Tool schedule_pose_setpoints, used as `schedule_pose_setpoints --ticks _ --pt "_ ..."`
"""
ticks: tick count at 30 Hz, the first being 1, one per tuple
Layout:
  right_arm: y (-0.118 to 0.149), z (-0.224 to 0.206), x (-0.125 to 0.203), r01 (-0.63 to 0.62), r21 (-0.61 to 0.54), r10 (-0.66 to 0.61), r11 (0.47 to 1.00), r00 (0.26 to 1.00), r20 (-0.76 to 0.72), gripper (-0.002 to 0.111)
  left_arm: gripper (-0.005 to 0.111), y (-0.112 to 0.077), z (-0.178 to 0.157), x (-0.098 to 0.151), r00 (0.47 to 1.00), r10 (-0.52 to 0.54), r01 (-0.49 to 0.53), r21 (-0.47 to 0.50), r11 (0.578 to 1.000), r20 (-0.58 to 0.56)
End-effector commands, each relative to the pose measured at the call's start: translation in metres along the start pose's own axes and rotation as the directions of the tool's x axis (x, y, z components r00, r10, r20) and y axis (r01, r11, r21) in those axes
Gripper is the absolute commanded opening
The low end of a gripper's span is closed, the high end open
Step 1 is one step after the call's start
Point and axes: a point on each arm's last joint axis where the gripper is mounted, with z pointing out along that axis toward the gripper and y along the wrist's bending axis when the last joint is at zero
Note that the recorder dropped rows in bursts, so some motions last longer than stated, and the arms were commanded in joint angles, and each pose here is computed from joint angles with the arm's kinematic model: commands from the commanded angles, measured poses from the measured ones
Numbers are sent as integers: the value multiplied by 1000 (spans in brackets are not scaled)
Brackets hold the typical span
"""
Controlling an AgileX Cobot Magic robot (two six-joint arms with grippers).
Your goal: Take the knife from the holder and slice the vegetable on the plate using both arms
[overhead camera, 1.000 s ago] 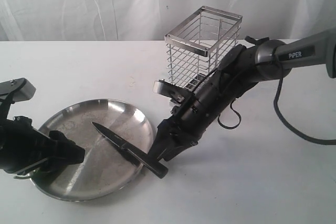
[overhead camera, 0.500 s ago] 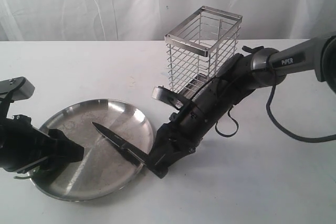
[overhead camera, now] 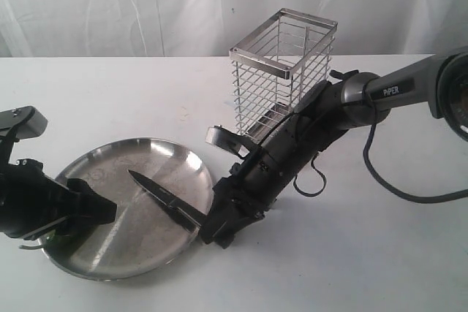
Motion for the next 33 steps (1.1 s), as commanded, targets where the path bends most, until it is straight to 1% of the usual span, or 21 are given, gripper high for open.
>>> schedule_pose_setpoints --ticks 1,3,5,9,14,18,24,26,30,33 --pt "-2 2 1 13 11 -13 1000 1000 -6 20 67 -1 -1 2 1000 -5 5 13 1000 -6" --pt "-2 2 1 13 11 -13 1000 1000 -6 13 67 -1 -1 2 1000 -5 5 13 1000 -6" --pt "-2 2 1 13 11 -13 1000 1000 -6 9 67 -1 -1 2 1000 -5 5 13 1000 -6" --pt "3 -3 -1 29 18 -29 999 1000 5 7 67 -1 -1 2 1000 -5 5 13 1000 -6" --pt "28 -26 -9 95 81 -101 992 993 66 0 67 -1 -1 2 1000 -5 5 13 1000 -6" --pt "46 -42 -10 150 138 -162 979 984 79 0 67 -1 -1 3 1000 -9 9 13 1000 -6" --pt "65 -62 -4 194 256 -204 947 979 12 0 67 -2 -1 3 1000 -12 12 17 1000 -8" --pt "71 -63 -1 210 302 -209 930 977 -35 0 67 -2 -1 3 1000 -12 12 18 1000 -9" --pt "83 -56 3 252 378 -215 891 967 -139 0 67 -3 -4 2 1000 -15 15 23 1000 6" --pt "95 -43 -2 291 424 -248 857 956 -155 0 67 -8 -13 -2 999 0 -2 31 1000 49"
